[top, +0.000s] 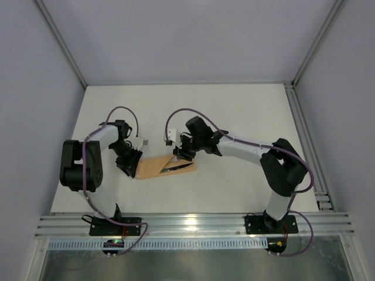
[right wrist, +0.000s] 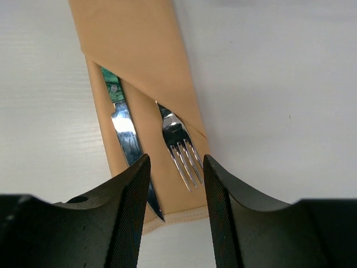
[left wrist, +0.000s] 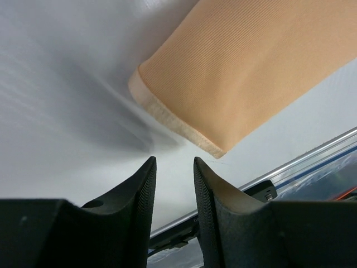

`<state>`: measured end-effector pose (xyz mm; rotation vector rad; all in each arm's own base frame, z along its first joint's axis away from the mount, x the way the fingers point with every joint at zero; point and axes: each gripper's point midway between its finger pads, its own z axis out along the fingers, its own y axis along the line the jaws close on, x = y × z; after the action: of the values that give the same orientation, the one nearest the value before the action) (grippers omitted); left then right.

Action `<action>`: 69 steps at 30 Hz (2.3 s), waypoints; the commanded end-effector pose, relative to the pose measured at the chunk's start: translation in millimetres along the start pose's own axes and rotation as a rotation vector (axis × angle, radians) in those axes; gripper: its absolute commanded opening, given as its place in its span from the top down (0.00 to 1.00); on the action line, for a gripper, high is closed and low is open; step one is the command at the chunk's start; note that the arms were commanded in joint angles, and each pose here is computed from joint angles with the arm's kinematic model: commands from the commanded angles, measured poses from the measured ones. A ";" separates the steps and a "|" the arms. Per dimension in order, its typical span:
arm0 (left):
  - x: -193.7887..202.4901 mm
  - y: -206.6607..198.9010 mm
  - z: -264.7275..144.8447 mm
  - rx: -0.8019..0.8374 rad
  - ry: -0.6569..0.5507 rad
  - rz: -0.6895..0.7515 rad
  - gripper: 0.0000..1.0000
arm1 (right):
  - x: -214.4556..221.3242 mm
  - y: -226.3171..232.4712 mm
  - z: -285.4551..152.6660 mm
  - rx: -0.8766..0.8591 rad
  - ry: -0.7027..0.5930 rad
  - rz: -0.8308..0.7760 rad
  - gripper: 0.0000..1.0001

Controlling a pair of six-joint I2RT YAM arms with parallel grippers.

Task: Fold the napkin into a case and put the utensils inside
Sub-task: Stuff the knife into the folded napkin.

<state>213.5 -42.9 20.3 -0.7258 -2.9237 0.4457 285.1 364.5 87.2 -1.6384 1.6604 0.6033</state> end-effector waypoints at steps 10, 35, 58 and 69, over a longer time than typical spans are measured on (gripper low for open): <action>-48.2 -5.3 -35.5 0.066 -0.229 -0.045 0.59 | 34.0 33.6 10.7 -0.183 0.119 -0.111 0.52; -41.2 -1.4 -13.8 0.081 -0.177 -0.071 0.79 | 25.9 23.5 10.9 -0.198 0.160 -0.136 0.55; -38.5 -9.7 -12.7 0.093 -0.157 -0.037 0.81 | 63.1 22.5 22.6 -0.212 0.278 -0.096 0.66; -37.0 -10.4 -7.2 0.102 -0.131 -0.034 1.00 | 56.6 20.5 26.2 -0.194 0.265 -0.042 0.76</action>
<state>245.4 -64.3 30.2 -0.6506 -3.0198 0.6278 266.9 343.4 21.9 -2.0070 1.7596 0.5568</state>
